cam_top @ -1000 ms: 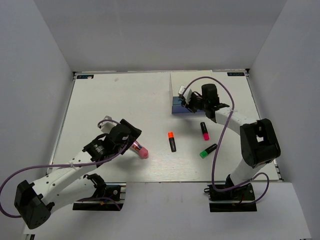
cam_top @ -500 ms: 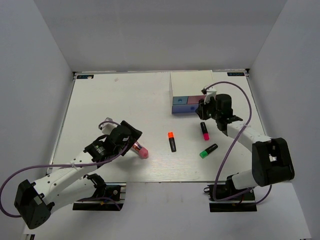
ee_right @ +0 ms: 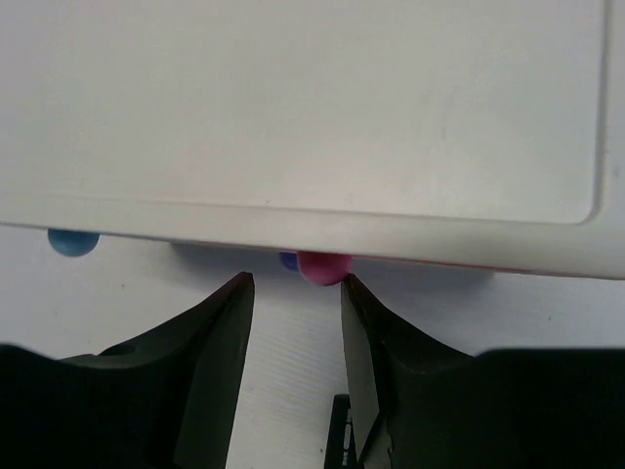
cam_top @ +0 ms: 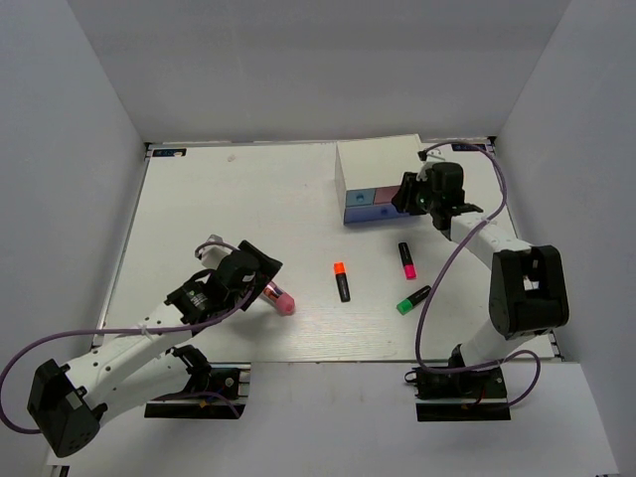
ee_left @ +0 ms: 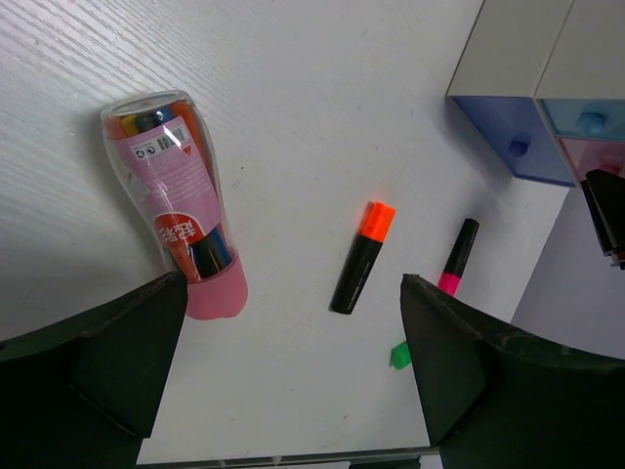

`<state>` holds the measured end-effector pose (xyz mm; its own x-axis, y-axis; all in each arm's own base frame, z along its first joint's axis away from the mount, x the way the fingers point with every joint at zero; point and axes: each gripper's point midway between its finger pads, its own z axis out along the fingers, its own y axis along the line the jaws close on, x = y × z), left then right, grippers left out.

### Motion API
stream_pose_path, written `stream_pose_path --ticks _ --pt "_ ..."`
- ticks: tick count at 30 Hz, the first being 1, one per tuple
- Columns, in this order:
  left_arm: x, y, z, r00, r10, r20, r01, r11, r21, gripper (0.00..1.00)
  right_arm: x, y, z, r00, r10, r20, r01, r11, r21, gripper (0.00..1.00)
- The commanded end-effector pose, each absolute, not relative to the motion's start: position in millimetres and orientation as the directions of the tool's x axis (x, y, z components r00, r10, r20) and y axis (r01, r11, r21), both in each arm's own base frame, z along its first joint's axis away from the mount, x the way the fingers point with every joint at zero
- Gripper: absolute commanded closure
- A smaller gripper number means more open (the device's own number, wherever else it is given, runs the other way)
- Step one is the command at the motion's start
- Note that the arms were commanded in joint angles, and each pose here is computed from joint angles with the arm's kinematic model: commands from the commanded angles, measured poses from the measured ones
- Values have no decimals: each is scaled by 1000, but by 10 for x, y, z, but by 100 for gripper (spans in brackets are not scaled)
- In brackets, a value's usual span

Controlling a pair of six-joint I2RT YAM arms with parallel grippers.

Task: Sort the stationery into containers
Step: Open the drawer

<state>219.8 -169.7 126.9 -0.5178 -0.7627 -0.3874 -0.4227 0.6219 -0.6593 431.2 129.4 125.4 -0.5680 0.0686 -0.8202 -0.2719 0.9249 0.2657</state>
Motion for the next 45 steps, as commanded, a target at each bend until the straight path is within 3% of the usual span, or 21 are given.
stream_pose_path --ticks 1,17,26,32,45 --pt "2184 -1675 1289 -507 -778 -372 -433 602 -671 0 4555 1213 1481 -525 124 -842 -222 935 276 53" --pt "2164 -1679 1227 -518 -772 -369 -440 610 -659 0 4659 1131 1530 -502 125 -856 -212 942 261 58" --pt "2151 -1667 1234 -514 -777 -363 -445 604 -661 0 4674 1145 1530 -451 81 -889 -280 933 227 81" --pt "2142 -1682 1182 -526 -770 -360 -454 612 -647 0 4397 1235 1465 -481 72 -874 -336 905 259 92" --pt "2120 -1706 1044 -551 -756 -353 -472 631 -615 0 3641 1243 1224 -578 120 -807 -316 879 357 92"
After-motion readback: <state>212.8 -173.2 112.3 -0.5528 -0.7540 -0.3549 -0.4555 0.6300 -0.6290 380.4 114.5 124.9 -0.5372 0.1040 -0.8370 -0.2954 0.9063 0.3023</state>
